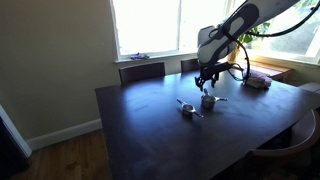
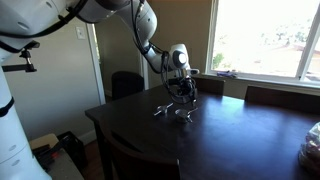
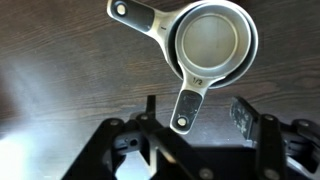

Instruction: Unstack the pots on the table

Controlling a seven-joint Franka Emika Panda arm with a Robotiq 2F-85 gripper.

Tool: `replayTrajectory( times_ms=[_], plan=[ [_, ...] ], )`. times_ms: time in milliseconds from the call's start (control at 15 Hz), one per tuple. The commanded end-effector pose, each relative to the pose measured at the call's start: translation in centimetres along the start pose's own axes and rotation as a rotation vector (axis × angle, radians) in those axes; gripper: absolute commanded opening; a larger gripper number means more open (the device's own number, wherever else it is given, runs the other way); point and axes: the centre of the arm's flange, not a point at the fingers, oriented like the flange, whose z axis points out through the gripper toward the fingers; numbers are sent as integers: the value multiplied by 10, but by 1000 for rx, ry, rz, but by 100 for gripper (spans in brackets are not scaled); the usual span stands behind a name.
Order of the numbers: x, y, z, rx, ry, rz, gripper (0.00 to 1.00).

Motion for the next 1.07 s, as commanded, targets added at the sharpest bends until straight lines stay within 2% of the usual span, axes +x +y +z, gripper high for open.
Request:
replayTrajectory(
  times_ms=[0, 200, 467, 800, 1000],
  plan=[
    [17, 4, 13, 14, -2, 146, 80],
    [24, 6, 25, 28, 0, 213, 83],
    [31, 6, 39, 36, 3, 264, 76],
    [35, 5, 48, 48, 15, 274, 36],
    [36, 3, 48, 51, 19, 273, 17]
  ],
)
